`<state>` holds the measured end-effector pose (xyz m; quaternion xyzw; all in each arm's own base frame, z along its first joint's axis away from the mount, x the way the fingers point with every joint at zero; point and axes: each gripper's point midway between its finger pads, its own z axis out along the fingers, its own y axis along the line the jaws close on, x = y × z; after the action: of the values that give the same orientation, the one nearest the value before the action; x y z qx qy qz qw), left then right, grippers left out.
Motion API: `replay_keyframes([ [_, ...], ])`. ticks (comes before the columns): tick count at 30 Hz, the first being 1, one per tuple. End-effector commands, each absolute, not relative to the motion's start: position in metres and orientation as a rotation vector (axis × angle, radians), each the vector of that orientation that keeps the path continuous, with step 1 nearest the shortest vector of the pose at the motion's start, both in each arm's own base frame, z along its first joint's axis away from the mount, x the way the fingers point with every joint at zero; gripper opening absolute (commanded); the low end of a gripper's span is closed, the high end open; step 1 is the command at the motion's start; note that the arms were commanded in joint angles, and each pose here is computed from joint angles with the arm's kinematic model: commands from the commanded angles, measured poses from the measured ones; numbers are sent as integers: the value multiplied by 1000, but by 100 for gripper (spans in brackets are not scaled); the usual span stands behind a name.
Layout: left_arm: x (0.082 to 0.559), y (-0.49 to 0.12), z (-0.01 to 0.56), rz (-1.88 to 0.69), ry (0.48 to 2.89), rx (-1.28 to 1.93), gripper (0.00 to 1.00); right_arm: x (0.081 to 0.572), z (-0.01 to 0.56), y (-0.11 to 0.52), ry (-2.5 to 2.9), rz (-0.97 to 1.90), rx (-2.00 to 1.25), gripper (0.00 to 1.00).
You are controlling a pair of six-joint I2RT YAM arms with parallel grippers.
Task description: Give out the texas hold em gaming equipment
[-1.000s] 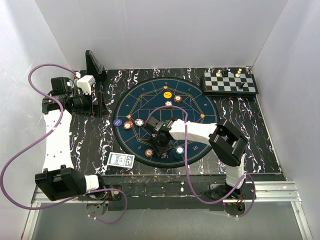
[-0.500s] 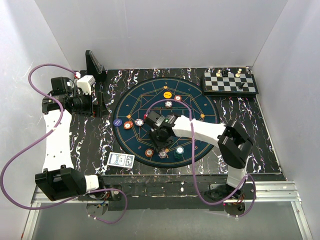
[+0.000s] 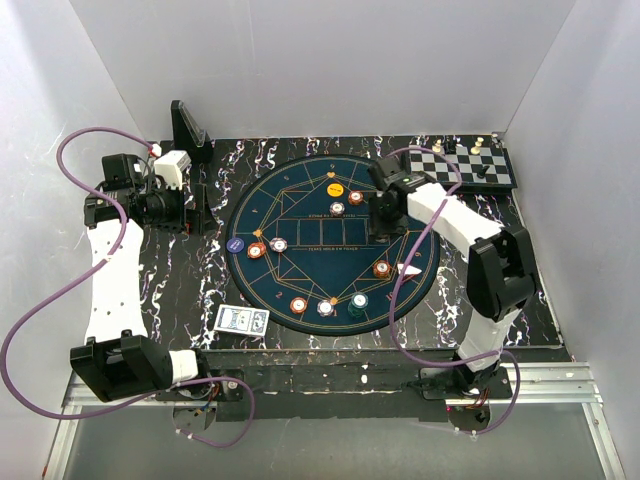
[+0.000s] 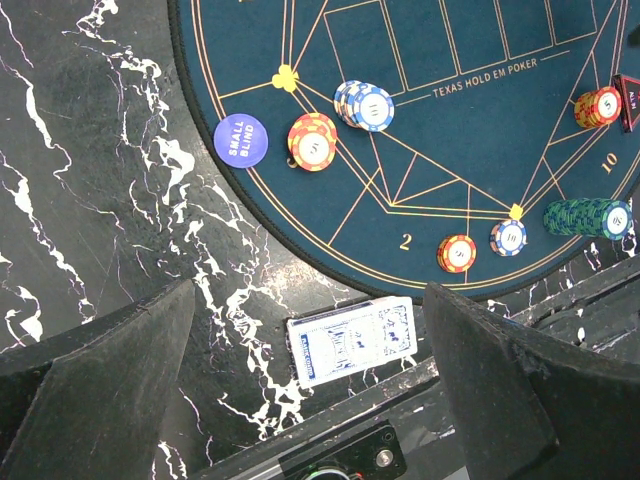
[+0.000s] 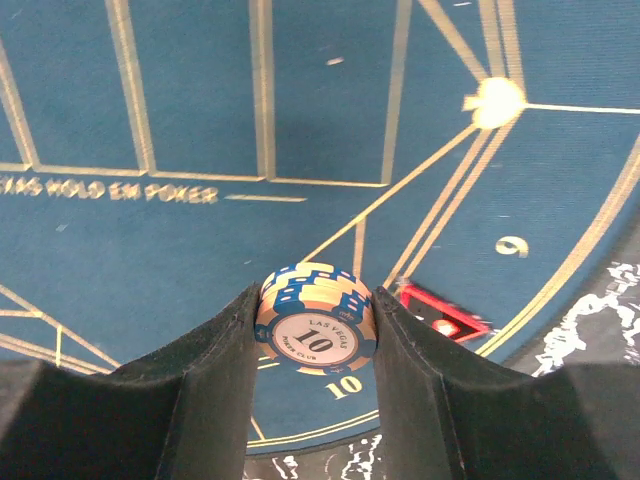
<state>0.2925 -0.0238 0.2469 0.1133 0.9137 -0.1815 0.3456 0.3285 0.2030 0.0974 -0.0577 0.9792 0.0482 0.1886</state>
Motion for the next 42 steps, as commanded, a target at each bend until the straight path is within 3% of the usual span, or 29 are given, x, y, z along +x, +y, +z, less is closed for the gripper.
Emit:
replay_keyframes([
  [1,288,-25,255,-463,2337,318,100,351,94,173,2742,88,-15,33],
  [7,288,-25,255,-458,2336,334,100,361,64,145,2794,42,97,33],
  [19,291,-22,256,-448,2342,335,100,359,30,148,2869,56,144,33],
  [23,293,-23,256,-457,2342,329,100,356,25,147,2892,44,146,43],
  [31,295,-24,260,-463,2336,327,100,351,31,144,2890,-5,157,79],
  [38,294,-24,265,-460,2328,325,100,360,103,158,2719,41,119,86],
  [42,293,-25,266,-460,2323,323,100,340,150,186,2634,68,-16,88],
])
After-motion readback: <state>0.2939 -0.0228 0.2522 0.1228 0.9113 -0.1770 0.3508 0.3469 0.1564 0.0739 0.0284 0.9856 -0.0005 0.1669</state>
